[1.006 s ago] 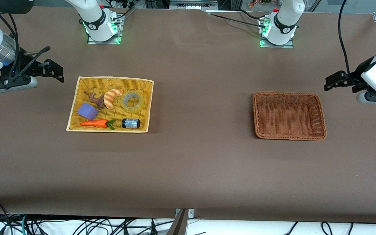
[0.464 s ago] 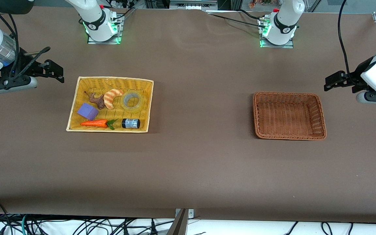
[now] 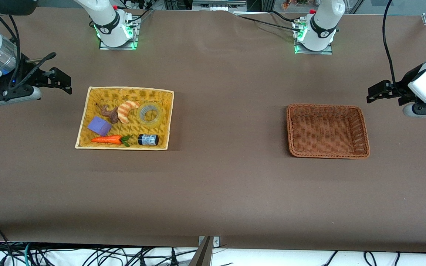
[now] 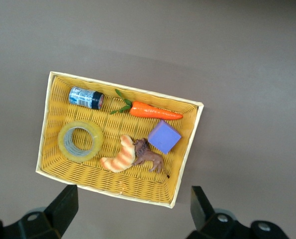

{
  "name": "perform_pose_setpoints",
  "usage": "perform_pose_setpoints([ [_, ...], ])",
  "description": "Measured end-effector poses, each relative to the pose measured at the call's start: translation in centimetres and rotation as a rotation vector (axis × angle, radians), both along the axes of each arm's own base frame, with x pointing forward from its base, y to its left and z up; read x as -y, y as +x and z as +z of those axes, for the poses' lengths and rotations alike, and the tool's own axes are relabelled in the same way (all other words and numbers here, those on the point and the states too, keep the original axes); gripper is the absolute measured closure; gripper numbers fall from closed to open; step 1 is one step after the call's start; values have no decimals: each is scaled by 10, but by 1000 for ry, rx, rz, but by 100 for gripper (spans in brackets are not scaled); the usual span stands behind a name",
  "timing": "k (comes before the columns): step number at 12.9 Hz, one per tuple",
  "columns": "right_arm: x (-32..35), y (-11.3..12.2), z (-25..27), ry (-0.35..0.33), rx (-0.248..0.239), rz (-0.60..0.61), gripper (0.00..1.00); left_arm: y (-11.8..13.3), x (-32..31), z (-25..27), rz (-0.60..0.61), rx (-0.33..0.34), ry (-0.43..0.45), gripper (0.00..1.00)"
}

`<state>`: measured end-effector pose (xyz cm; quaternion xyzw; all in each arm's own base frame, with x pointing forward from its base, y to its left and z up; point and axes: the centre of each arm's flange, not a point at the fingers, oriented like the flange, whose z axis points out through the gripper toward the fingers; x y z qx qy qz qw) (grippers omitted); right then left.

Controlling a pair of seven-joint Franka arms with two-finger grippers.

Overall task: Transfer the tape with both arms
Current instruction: 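Reach the right gripper down over the yellow tape roll in the tray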

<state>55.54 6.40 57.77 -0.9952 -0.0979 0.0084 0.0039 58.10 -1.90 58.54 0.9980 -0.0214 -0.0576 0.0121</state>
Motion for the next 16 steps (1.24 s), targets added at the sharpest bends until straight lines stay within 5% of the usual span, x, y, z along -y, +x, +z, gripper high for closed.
perform_pose_setpoints([
  [3,-13,-2,-36,6,-57,10,0,0,0,0,0,0,0,0],
  [6,-51,-20,-111,25,-61,-20,0,0,1,0,-1,1,0,0],
  [12,-110,-99,-272,37,33,-94,0,0,1,0,-2,1,0,0],
  [16,-108,-110,-329,48,36,-103,0,0,1,0,-2,1,0,0],
])
